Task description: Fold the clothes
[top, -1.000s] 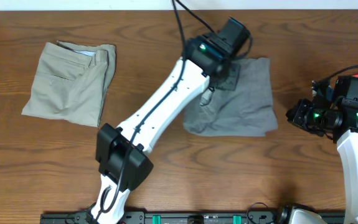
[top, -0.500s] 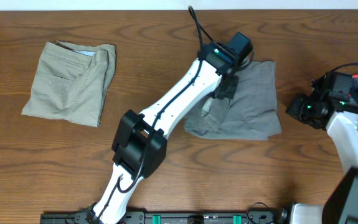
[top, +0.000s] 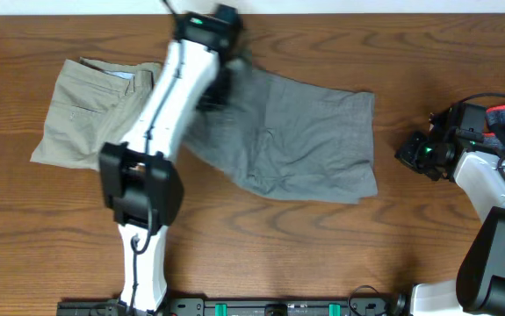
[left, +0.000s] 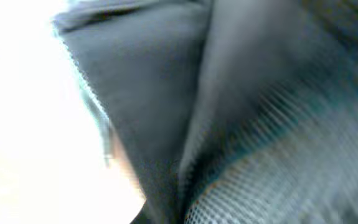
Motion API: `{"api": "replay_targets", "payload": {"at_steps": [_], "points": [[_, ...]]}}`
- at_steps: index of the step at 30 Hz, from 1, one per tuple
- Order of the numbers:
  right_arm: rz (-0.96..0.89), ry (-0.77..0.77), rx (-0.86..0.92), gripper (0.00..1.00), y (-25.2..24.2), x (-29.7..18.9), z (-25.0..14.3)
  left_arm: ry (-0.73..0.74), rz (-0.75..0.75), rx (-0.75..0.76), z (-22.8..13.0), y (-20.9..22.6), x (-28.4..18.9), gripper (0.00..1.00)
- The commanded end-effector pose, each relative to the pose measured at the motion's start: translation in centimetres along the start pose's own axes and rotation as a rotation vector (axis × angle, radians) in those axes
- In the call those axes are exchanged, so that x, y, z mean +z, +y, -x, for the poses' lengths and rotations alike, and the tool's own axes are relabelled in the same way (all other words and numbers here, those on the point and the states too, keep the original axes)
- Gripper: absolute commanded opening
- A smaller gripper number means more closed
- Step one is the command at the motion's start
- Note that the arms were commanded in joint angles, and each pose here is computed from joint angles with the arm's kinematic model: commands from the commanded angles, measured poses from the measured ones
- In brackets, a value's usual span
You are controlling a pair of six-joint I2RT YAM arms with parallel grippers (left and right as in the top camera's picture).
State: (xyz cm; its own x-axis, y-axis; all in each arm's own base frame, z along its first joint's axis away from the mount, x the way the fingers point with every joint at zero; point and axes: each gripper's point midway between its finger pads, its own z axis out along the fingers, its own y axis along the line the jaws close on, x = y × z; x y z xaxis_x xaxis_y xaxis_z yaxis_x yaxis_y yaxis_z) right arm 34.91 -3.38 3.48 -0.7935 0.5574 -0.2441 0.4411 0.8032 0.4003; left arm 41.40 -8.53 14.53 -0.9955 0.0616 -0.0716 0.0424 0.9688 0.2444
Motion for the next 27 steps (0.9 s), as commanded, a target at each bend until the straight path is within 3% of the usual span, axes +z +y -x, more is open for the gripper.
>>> {"api": "replay_targets", "payload": {"at_steps": [1,7,16,24,27], "points": [[0.034,0.011,-0.004,0.01,1.0,0.0,-0.4,-0.121,0.086,0.000,1.1,5.1,-4.4,0.06],[0.041,0.016,-0.005,0.01,1.2,0.0,-0.5,-0.161,0.024,0.008,1.6,4.2,-6.1,0.06],[0.105,0.044,-0.018,0.01,2.4,-0.1,-1.0,-0.126,-0.207,0.071,-0.2,-7.8,-6.2,0.06],[0.117,0.072,-0.054,0.01,3.2,0.1,-1.9,-0.040,-0.194,0.195,-2.2,-17.1,-1.2,0.07],[0.119,0.077,-0.071,0.01,3.5,0.2,-2.2,0.005,-0.170,0.235,-3.1,-18.8,0.9,0.29]]}}
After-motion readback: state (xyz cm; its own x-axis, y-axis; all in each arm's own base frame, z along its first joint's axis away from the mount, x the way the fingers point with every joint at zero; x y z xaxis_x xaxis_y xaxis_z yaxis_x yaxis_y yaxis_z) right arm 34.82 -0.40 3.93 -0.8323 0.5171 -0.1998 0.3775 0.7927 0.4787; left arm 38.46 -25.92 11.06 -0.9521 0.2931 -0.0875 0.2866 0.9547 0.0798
